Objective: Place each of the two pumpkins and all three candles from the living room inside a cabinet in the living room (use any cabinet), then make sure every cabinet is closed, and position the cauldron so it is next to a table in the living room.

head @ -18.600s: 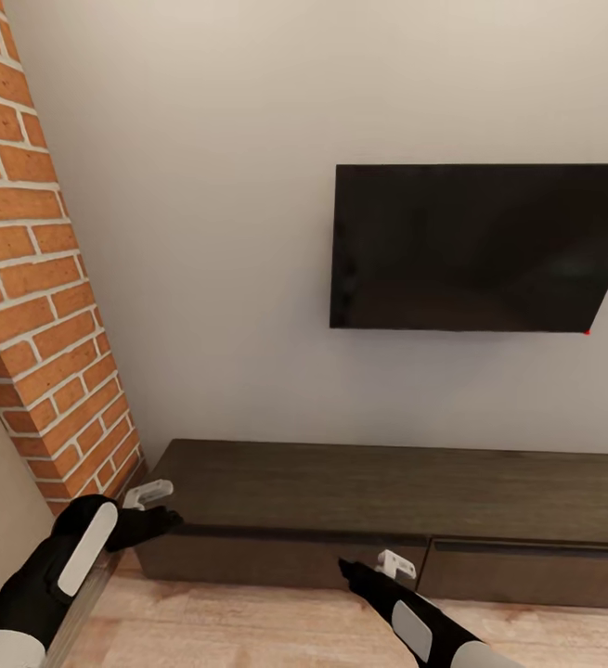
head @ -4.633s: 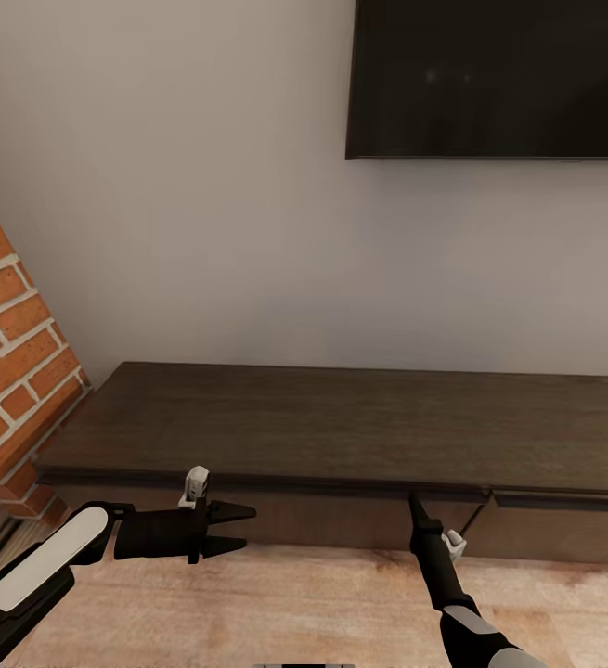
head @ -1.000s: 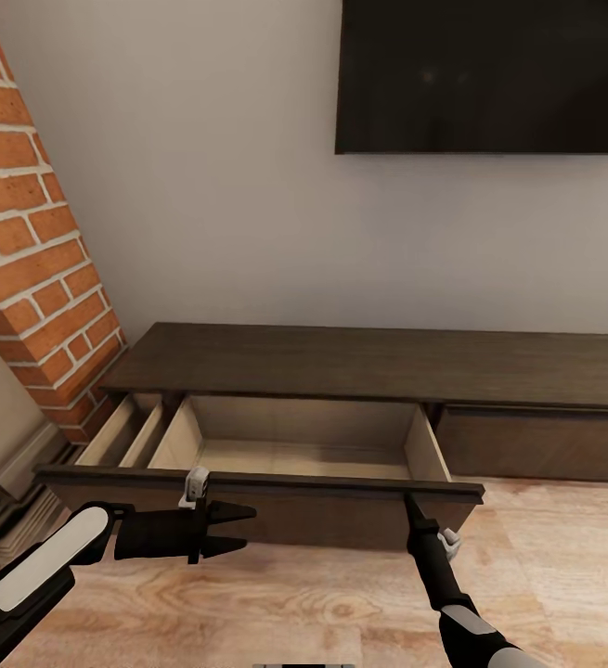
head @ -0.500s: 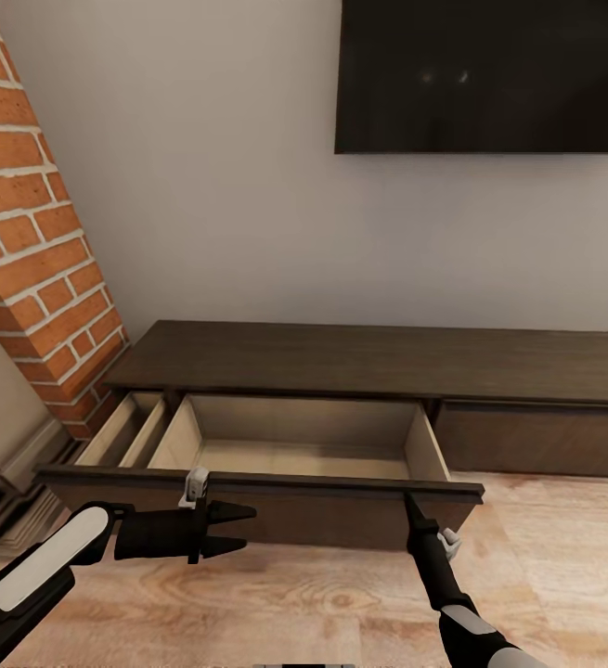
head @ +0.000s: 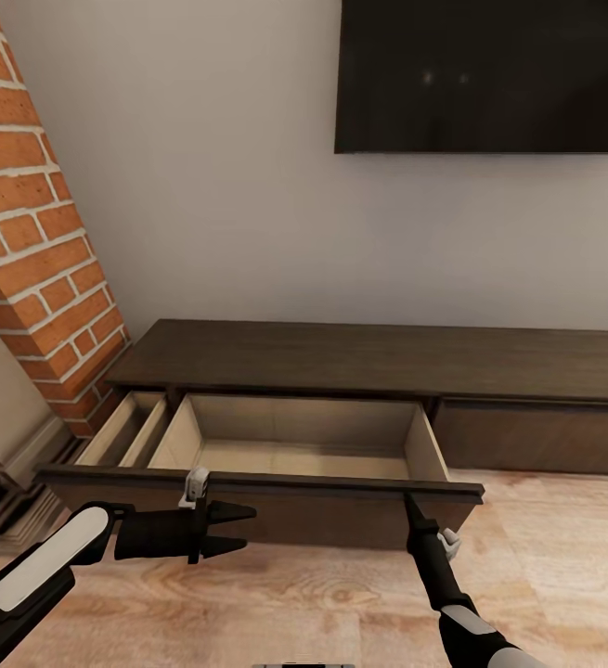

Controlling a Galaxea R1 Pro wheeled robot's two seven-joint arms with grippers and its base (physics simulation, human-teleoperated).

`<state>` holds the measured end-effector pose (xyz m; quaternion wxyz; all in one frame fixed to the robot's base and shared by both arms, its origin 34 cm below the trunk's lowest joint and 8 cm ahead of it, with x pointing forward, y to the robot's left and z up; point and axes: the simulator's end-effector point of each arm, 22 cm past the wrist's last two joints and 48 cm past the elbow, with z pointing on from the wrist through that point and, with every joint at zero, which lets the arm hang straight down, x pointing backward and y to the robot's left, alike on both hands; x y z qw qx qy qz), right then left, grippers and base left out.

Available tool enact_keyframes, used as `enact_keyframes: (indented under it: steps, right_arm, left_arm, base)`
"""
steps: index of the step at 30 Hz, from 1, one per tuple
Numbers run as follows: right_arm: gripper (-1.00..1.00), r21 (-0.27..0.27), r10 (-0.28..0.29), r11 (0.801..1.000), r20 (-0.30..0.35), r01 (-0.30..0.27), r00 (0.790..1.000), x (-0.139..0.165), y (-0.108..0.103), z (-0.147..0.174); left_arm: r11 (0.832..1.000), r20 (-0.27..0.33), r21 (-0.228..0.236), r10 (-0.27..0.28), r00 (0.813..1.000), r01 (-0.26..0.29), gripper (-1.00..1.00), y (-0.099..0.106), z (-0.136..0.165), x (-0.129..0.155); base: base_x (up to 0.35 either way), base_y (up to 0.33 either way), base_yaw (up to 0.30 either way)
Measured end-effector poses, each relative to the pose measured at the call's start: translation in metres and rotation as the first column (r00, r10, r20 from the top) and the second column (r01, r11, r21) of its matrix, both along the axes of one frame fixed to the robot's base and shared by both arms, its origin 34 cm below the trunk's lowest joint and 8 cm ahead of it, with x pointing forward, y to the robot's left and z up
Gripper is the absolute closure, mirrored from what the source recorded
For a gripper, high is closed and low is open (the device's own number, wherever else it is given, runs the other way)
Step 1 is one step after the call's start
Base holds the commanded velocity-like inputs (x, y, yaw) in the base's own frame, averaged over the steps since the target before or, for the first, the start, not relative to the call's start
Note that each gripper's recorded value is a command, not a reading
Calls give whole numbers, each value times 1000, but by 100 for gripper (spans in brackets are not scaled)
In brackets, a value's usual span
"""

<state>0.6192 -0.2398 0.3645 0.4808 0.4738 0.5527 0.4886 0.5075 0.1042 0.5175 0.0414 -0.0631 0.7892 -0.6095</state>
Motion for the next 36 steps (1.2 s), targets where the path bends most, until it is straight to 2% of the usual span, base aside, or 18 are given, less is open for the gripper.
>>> enact_keyframes:
  steps: [29,30,31,36]
  right_arm:
    - [100,0,-1,1000,-18,1,1000,11,-1,0]
    - [-100,0,-1,1000,-18,1,1000,11,-1,0]
    - [-100,19,-46,999,-12,46,999,-2,-12,-4]
    - [-100,18,-45,999,-16,45,999,-3,-11,-5]
  left_arm:
    - [1000,-1,2,1,1000,-1,-100,1,-1,0]
    - [1000,-1,2,1,1000,-1,-100,1,-1,0]
    - [1000,-1,2,1,1000,-1,-100,1,-1,0]
    - [1000,-1,2,1,1000,-1,-100,0,-1,0]
  base:
    - [-25,0,0]
    - [0,0,0]
    - [0,0,0]
    - [0,0,0]
